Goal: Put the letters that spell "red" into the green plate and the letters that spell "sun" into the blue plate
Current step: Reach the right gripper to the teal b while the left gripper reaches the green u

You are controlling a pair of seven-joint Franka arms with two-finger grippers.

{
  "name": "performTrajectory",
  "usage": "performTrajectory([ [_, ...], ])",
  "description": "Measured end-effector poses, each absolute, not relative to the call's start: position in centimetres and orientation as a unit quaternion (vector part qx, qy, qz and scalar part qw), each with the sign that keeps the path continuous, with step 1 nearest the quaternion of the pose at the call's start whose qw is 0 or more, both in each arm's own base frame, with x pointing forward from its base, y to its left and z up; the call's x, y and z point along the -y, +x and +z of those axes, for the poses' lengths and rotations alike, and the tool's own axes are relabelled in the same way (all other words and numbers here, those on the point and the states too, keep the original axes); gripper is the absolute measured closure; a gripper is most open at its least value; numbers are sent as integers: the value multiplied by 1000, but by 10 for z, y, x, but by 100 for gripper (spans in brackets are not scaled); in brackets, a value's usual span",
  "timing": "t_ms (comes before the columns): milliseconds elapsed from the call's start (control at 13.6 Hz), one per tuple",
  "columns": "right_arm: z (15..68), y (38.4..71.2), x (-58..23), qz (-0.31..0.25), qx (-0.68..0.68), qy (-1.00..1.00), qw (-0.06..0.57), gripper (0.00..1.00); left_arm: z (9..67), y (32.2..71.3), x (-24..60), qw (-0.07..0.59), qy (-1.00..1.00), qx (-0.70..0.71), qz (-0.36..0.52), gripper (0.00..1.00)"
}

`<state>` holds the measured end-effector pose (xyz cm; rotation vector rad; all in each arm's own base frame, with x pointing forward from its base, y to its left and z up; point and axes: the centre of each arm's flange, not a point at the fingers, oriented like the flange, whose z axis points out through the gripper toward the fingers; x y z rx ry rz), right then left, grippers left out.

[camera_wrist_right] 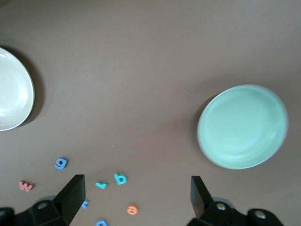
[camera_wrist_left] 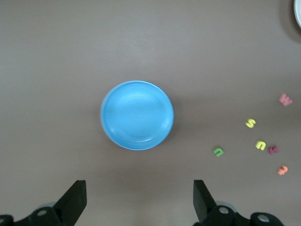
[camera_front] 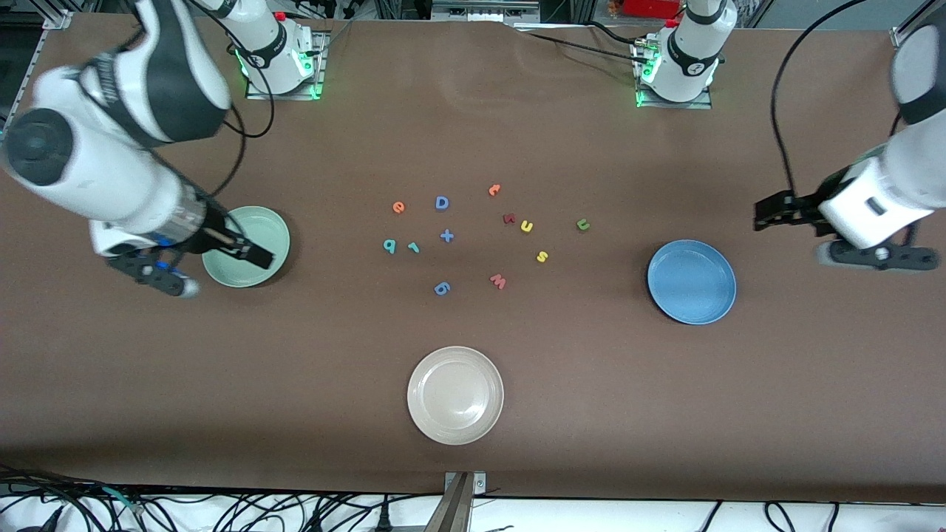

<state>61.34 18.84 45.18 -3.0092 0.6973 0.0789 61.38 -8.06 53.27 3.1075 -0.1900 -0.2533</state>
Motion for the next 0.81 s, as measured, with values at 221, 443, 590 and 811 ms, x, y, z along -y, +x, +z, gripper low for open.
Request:
performTrajectory([
  [221, 374, 578, -241, 34, -233, -971, 27, 0, 479, 614, 160, -3, 989, 88, -117, 0],
  [443, 292, 543, -264, 49, -222, -974, 21, 0, 416, 614, 213, 15, 984, 92, -152, 0],
  [590, 250, 528, -276, 53, -212, -976, 21, 0, 386, 616, 228, 31, 984, 95, -146, 0],
  [811, 209, 514, -296, 52, -201, -978, 27, 0, 339, 602, 248, 40, 985, 105, -128, 0],
])
